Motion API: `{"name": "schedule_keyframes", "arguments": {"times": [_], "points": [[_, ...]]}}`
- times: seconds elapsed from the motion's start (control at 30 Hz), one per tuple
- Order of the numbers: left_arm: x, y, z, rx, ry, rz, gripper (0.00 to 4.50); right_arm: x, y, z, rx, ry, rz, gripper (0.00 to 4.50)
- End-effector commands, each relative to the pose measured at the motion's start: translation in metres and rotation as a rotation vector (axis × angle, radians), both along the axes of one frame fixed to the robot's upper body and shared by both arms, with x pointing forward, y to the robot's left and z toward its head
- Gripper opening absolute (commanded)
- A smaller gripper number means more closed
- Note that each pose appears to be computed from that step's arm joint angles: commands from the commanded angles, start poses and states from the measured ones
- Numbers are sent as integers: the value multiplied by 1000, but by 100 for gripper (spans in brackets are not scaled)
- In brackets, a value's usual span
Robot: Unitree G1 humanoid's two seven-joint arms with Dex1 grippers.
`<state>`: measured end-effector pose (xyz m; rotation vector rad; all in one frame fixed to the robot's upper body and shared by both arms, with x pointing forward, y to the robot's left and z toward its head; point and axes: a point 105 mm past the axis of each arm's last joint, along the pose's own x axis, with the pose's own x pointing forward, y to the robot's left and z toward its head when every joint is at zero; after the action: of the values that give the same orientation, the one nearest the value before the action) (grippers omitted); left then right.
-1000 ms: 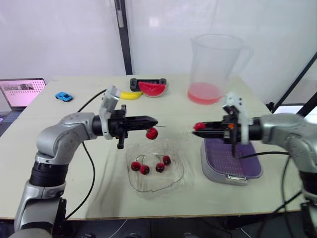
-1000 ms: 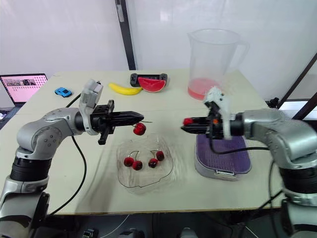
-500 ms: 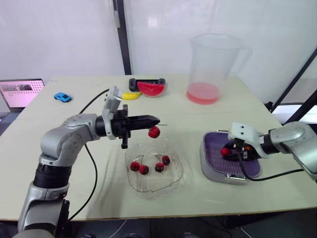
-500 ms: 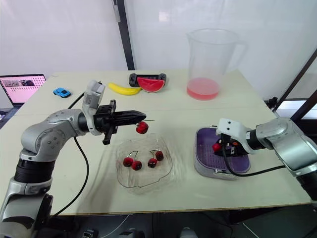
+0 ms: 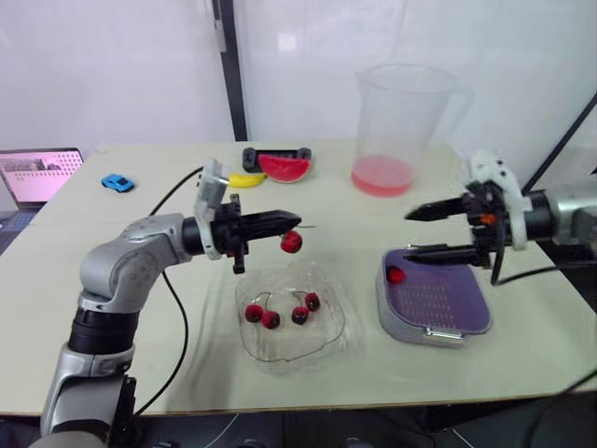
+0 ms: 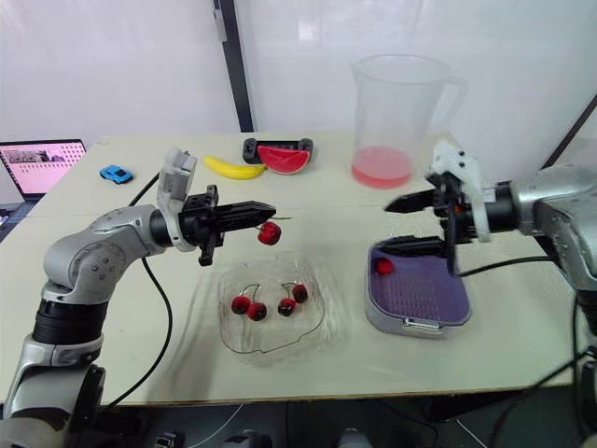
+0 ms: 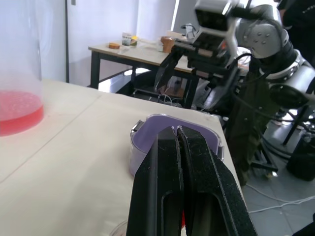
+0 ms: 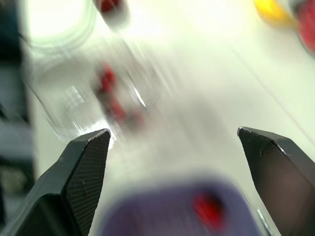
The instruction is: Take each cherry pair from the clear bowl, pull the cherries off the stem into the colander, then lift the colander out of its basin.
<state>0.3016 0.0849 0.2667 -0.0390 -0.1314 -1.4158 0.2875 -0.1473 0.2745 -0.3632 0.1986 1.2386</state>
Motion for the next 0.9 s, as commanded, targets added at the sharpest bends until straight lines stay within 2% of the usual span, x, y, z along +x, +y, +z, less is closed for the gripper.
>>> {"name": "schedule_keyframes", "arguments": {"times": [0.03, 0.23, 0.53, 0.57, 0.6, 0.7, 0.9], "points": [[-5, 1, 11, -11, -41, -7, 0, -1, 37, -5, 44, -42, 41, 446], [-7, 0, 10, -16, -35, -8, 0, 5, 82, -14, 146, -63, 52, 446], [-8, 2, 9, -13, -38, 1, 0, 1, 114, -21, 203, -53, 74, 446], [-9, 2, 10, -12, -39, -1, 0, 0, 115, -21, 206, -54, 74, 385], [-9, 2, 10, -12, -39, -3, 0, 1, 116, -21, 207, -58, 71, 356], [-10, 1, 10, -10, -39, -9, 0, 2, 116, -20, 206, -66, 63, 224], [-10, 0, 9, -10, -40, -11, 0, -1, 115, -20, 207, -59, 75, 224]]}}
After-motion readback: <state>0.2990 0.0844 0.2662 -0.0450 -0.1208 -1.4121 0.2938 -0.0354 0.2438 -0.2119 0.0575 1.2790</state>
